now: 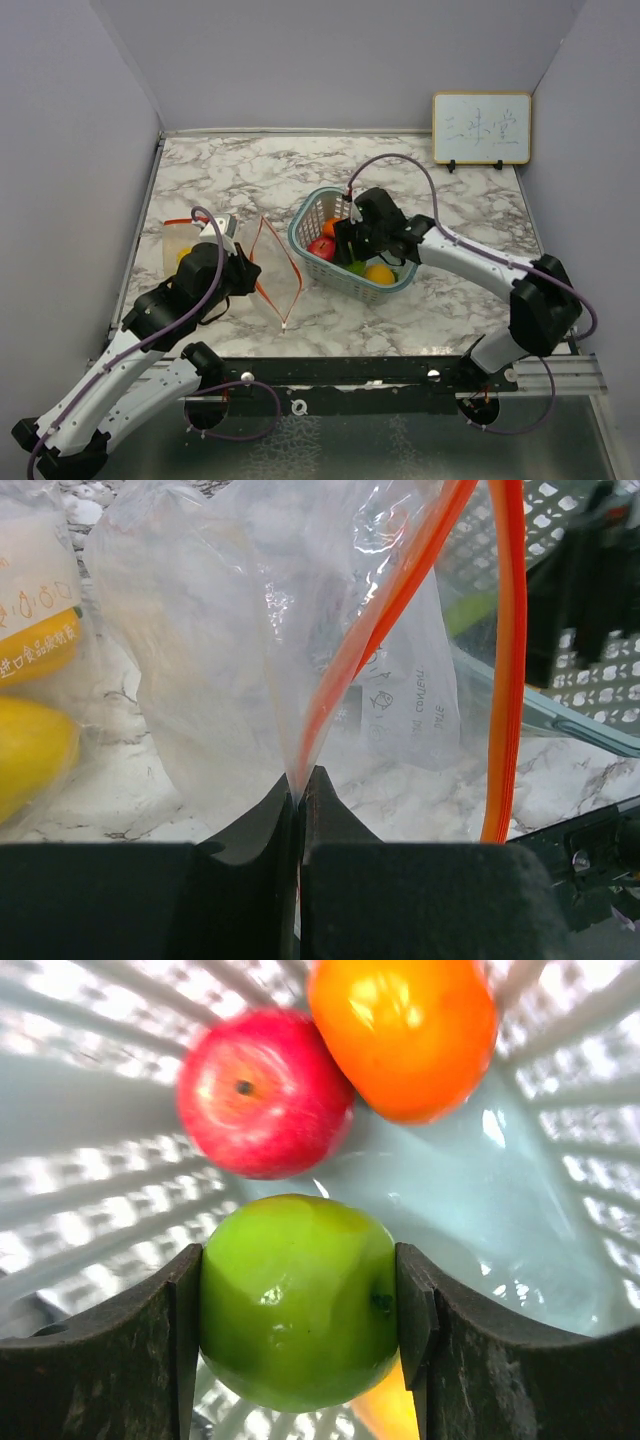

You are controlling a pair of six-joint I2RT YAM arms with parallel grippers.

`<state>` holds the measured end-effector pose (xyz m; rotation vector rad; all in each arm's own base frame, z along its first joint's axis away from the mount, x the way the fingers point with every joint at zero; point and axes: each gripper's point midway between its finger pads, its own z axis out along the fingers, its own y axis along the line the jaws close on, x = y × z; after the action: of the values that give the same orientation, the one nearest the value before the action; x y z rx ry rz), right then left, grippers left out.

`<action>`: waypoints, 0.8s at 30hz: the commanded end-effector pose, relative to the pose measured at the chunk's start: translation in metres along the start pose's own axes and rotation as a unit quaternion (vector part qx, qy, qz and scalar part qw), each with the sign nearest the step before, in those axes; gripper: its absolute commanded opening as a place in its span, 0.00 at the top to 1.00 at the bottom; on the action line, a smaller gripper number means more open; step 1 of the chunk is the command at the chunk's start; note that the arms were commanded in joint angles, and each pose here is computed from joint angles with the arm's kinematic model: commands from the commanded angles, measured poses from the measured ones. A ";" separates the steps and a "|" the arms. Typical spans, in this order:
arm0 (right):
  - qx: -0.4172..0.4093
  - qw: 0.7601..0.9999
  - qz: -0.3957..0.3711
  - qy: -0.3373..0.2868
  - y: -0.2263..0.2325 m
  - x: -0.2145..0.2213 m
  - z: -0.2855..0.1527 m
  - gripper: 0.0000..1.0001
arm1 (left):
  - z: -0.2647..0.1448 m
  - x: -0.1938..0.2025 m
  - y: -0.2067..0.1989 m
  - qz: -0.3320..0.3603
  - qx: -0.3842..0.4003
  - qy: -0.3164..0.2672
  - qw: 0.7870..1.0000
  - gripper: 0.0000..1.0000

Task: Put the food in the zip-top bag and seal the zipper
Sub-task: Pick up the fake fruit from the bin, then place the fake fruit in the zipper food storage bag.

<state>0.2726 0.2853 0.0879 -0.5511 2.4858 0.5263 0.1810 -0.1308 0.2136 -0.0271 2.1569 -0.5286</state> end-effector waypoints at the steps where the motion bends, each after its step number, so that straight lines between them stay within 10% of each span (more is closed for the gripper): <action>1: -0.074 0.987 -0.050 -0.137 0.042 -0.078 -0.086 0.85 | 0.006 0.001 -0.004 -0.003 0.011 -0.001 1.000 1.00; 15: -0.531 0.803 -0.184 -0.201 0.242 -0.048 -0.203 0.86 | 0.008 -0.001 -0.015 -0.013 0.030 0.004 0.999 1.00; 19: -0.515 0.820 -0.139 -0.207 0.251 -0.059 -0.171 0.86 | 0.004 -0.003 -0.021 -0.018 0.044 0.007 0.999 1.00; 24: -0.350 0.902 -0.067 -0.245 0.209 -0.087 -0.108 0.88 | -0.013 -0.007 -0.031 -0.032 0.073 0.008 0.997 1.00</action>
<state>0.1301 0.4325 0.2851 -1.0287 1.6481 1.6133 0.1800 -0.1398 0.2046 -0.0206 2.1942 -0.5675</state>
